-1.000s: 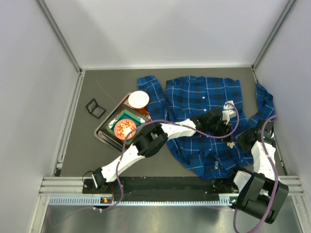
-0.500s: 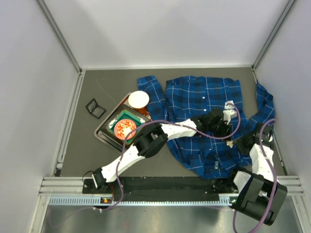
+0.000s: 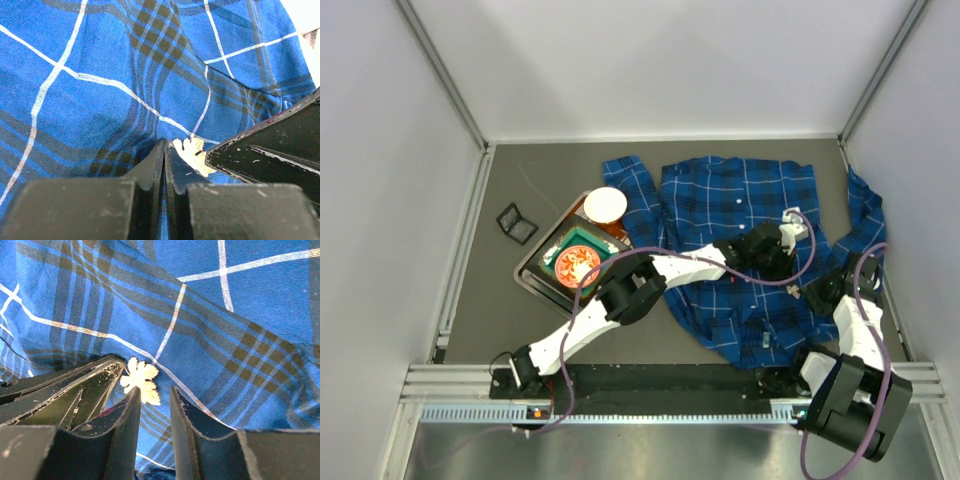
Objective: Remove the brooch from the garment
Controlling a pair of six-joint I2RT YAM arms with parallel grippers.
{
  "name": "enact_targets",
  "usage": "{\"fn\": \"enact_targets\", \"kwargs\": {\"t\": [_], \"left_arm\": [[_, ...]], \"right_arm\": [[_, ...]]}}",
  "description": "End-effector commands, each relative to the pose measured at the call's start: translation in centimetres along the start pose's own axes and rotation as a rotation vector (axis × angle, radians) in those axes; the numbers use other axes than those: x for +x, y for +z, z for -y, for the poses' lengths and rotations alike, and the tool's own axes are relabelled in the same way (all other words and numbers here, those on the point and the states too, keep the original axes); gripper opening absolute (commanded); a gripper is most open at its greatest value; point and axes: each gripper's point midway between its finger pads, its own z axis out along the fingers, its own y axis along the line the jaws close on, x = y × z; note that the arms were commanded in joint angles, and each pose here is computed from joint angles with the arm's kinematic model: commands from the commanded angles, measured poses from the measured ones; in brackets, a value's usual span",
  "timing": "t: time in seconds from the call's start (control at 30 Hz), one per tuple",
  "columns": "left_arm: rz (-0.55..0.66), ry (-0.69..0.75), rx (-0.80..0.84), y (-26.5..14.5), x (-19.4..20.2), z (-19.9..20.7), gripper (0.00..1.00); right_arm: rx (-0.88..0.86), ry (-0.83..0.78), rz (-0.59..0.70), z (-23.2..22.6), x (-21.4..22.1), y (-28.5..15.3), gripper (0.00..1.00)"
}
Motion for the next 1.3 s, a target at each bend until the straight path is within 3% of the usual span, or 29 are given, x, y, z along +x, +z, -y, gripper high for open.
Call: {"fn": "enact_targets", "kwargs": {"t": [0.0,0.13,0.63,1.03,1.27], "left_arm": [[-0.119,-0.028,-0.142,0.6,5.0,-4.8,0.04],[-0.118,-0.033,-0.139,0.6,4.9,-4.8,0.00],[-0.118,-0.036,-0.129,0.4,4.6,-4.4,0.01],[-0.033,0.012,-0.121,-3.6,-1.2,-1.8,0.39],[0.007,0.082,-0.175,-6.2,-3.2,-1.5,0.53]], "right_arm": [[-0.046,-0.002,0.015,-1.1,-0.8,0.2,0.30],[-0.088,0.005,-0.011,-1.9,-0.5,0.2,0.30],[-0.137,0.034,0.000,-3.1,-0.8,-0.4,0.30],[-0.122,0.006,0.030,-2.9,-1.6,-0.2,0.30],[-0.128,-0.002,0.036,-3.1,-1.8,-0.3,0.31]]}}
